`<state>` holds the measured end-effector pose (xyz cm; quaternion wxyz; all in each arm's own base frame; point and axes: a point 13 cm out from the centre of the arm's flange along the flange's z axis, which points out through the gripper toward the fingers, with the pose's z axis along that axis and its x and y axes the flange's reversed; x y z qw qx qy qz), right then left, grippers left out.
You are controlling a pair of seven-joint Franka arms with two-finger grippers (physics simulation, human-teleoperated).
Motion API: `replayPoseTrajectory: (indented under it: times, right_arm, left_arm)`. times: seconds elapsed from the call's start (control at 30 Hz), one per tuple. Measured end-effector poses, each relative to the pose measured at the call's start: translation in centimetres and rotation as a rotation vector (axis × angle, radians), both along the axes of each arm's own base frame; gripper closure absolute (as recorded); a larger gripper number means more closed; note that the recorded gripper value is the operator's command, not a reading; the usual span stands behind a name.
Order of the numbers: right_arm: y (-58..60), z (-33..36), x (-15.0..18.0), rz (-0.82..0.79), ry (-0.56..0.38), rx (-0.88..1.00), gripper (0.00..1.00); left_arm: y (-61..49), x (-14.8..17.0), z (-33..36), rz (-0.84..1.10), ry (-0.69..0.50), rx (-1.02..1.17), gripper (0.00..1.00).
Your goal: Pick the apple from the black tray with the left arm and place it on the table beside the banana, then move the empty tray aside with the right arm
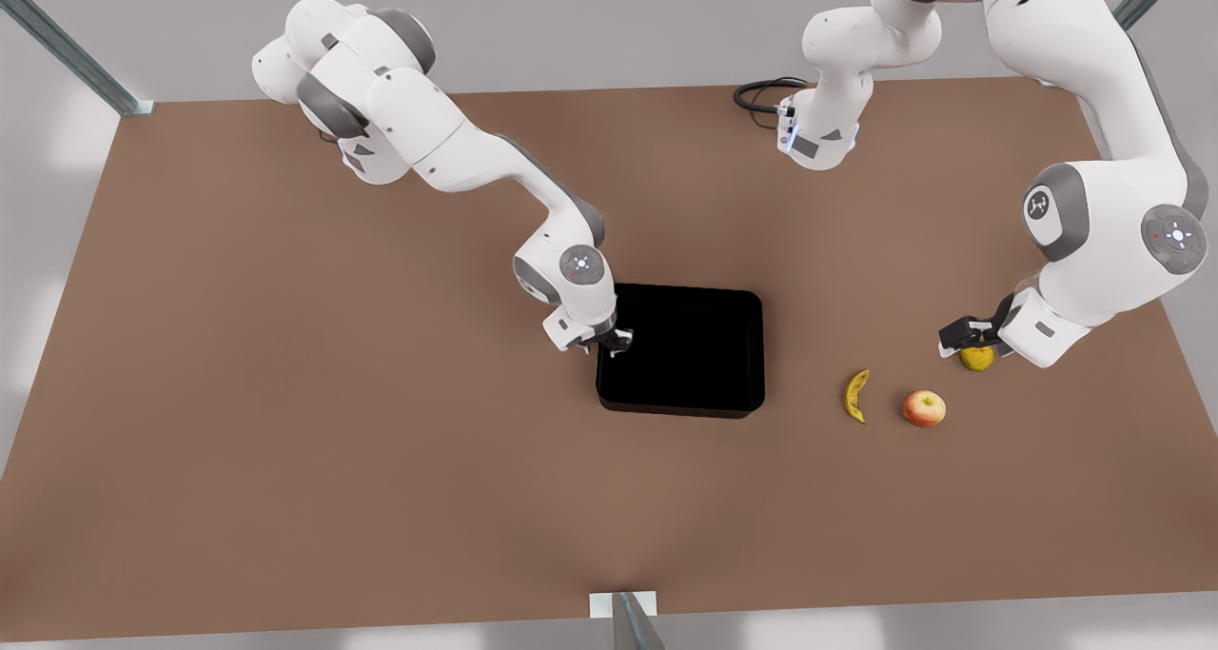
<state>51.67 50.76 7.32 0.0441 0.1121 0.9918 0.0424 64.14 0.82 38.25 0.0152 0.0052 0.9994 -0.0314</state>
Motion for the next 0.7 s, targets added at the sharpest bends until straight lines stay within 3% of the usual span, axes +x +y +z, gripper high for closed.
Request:
replayPoseTrajectory:
  times: [0.17, 0.3, 0.5, 0.7]
  right_arm:
    - [0.1, 0.3, 0.1, -0.004, -0.003, 0.005, 0.7]
    - [0.2, 0.4, 0.2, -0.006, -0.005, 0.007, 0.79]
    - [0.9, 2.0, 0.4, -0.004, -0.018, 0.026, 0.85]
    - [0.2, 11.2, 2.8, -0.005, -0.09, 0.053, 0.85]
  left_arm:
    - [0.0, 0.0, 0.0, 0.0, -0.001, 0.0, 0.0]
    - [0.2, 0.0, -0.1, 0.002, 0.0, 0.0, 0.0]
    - [0.2, 0.0, 0.0, 0.001, -0.002, 0.0, 0.0]
    - [0.2, 0.0, 0.3, 0.001, -0.006, 0.001, 0.0]
